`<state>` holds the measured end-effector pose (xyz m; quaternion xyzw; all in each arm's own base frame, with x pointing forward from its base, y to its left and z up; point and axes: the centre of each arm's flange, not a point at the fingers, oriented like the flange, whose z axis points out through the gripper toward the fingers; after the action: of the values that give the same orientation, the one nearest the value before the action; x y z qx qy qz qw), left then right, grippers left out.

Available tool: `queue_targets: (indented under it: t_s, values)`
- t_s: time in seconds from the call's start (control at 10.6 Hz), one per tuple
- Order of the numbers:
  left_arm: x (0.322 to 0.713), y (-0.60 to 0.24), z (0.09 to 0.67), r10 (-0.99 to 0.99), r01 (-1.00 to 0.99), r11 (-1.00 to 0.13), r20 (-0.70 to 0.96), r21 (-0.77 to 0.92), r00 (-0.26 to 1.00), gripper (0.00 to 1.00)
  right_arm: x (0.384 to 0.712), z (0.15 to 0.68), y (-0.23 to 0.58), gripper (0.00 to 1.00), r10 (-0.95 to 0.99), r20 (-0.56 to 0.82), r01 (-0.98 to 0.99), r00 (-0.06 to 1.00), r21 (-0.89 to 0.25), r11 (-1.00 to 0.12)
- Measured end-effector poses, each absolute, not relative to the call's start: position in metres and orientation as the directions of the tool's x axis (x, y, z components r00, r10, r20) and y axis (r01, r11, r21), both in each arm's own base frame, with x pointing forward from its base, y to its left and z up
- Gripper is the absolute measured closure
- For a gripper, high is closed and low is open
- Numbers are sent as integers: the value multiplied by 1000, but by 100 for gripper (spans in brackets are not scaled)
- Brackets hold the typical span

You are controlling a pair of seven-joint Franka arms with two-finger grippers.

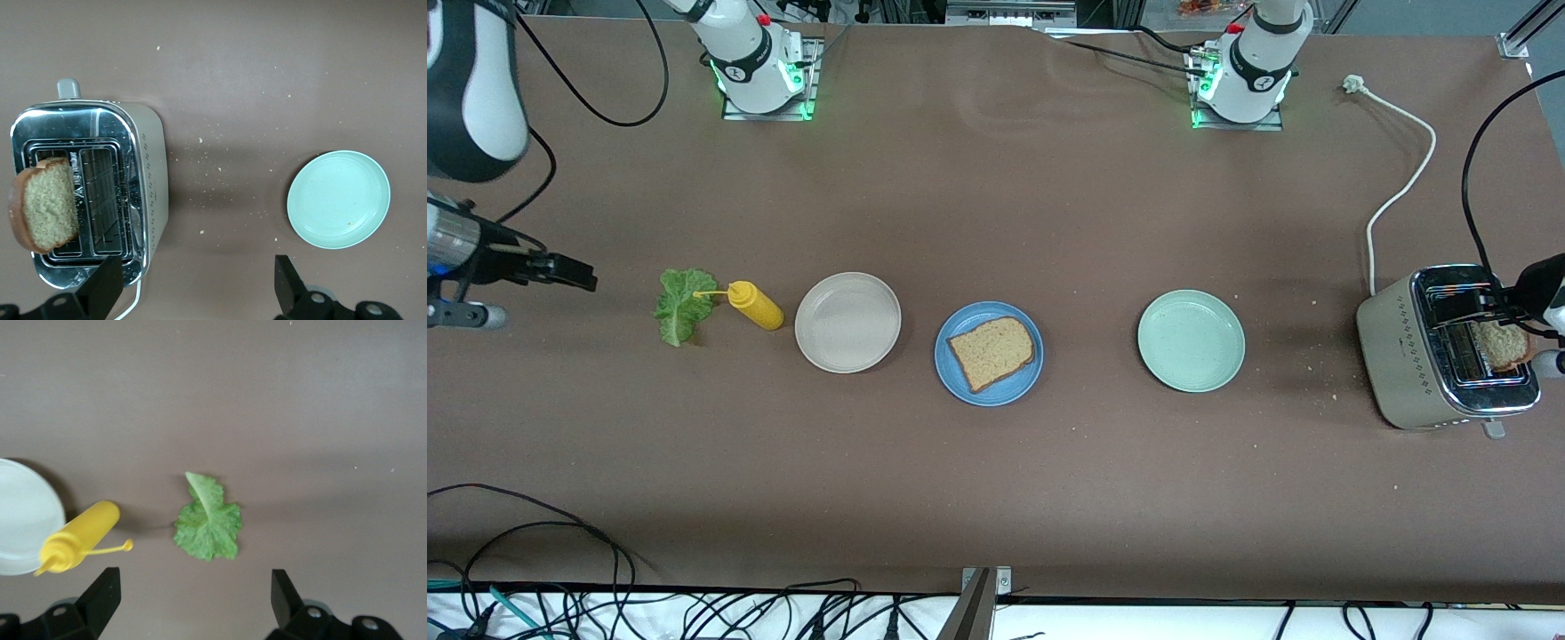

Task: Make sandwich in blue plate with both arms
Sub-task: 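Grasp the green lettuce leaf with the right gripper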

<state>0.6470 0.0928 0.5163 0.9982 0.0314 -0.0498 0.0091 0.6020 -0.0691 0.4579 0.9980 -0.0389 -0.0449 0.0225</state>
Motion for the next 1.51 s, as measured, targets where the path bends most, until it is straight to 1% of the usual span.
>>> queue_targets:
  t_s: [0.28, 0.56, 0.94, 1.32, 1.41, 1.51]
  values:
    - [645, 106, 517, 56, 58, -998, -99, 18, 993, 0, 599, 369, -79, 0, -90, -91, -85, 992, 63, -994]
    - [645, 105, 517, 53, 55, -998, -98, 18, 994, 0, 590, 296, -79, 0, -91, -173, -79, 981, 76, -994]
    - [644, 107, 518, 49, 48, -999, -99, -12, 994, 0, 587, 225, -81, 0, -85, -172, -69, 981, 96, -993]
    - [645, 101, 519, 37, 35, -999, -98, -20, 995, 0, 578, 186, -80, 0, -82, -214, -60, 973, 104, -993]
    - [645, 101, 519, 36, 35, -999, -98, -20, 995, 0, 576, 180, -81, 6, -82, -224, -59, 971, 105, -993]
    - [645, 101, 521, 36, 34, -999, -96, -21, 995, 0, 575, 176, -80, 21, -81, -230, -58, 970, 106, -993]
